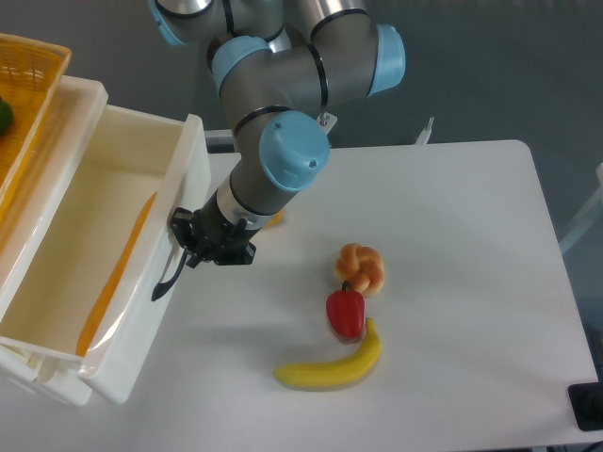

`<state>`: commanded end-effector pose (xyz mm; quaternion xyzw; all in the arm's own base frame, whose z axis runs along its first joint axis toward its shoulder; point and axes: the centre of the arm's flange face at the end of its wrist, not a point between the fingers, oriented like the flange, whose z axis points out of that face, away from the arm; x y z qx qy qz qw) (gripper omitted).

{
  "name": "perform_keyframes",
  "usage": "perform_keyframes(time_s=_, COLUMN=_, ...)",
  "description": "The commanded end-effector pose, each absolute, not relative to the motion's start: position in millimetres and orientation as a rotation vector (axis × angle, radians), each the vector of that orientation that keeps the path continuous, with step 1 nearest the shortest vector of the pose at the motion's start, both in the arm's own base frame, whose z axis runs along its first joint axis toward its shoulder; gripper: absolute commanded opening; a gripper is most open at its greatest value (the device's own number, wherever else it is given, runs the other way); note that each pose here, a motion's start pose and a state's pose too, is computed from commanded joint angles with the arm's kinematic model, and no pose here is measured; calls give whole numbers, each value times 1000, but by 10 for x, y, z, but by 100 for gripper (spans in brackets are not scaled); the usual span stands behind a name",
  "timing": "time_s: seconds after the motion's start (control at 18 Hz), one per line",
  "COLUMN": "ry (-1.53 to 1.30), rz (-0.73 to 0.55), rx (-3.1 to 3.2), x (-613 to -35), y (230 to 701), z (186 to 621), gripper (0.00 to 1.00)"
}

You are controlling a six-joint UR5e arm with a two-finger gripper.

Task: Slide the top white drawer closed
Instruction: 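Push the drawer front with the gripper into the cabinet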

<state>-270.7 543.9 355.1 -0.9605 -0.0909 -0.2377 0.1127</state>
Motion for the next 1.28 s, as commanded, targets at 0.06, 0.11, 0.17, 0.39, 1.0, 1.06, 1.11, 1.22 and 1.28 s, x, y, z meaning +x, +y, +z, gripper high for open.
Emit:
perform_keyframes(time_s=0.06, ry=-258, rz=-700, rx=-2822, x=-2657, y=5463, z=3551, gripper=0)
perform_keyframes(time_s=0.11, ry=-253, rz=-699, rx=-2822, x=-2638, y=5469, z=3559, gripper=0)
perform_keyframes(time_s=0.17, ry=-250, rz=-697, rx=-2821, x=-2614, y=5470, z=3584, gripper=0)
perform_keyframes(time_s=0.39, ry=-236, rz=-707, rx=-2832, x=-2469, y=5534, z=3578, gripper=0)
perform_keyframes(time_s=1.0, ry=-170, rz=-723, rx=-2855, x=-2049, y=5605, z=3694, gripper=0)
perform_keyframes(time_s=1.06, ry=-168, rz=-724, rx=-2856, x=-2029, y=5607, z=3701, gripper=0)
perform_keyframes(time_s=1.11, ry=-156, rz=-728, rx=-2859, x=-1977, y=5624, z=3700, gripper=0)
perform_keyframes(time_s=1.22, ry=-150, rz=-736, rx=-2865, x=-1932, y=5623, z=3683, gripper=0)
perform_keyframes(time_s=1.28, ry=-134, rz=-735, rx=-2869, x=-1866, y=5632, z=3706, gripper=0)
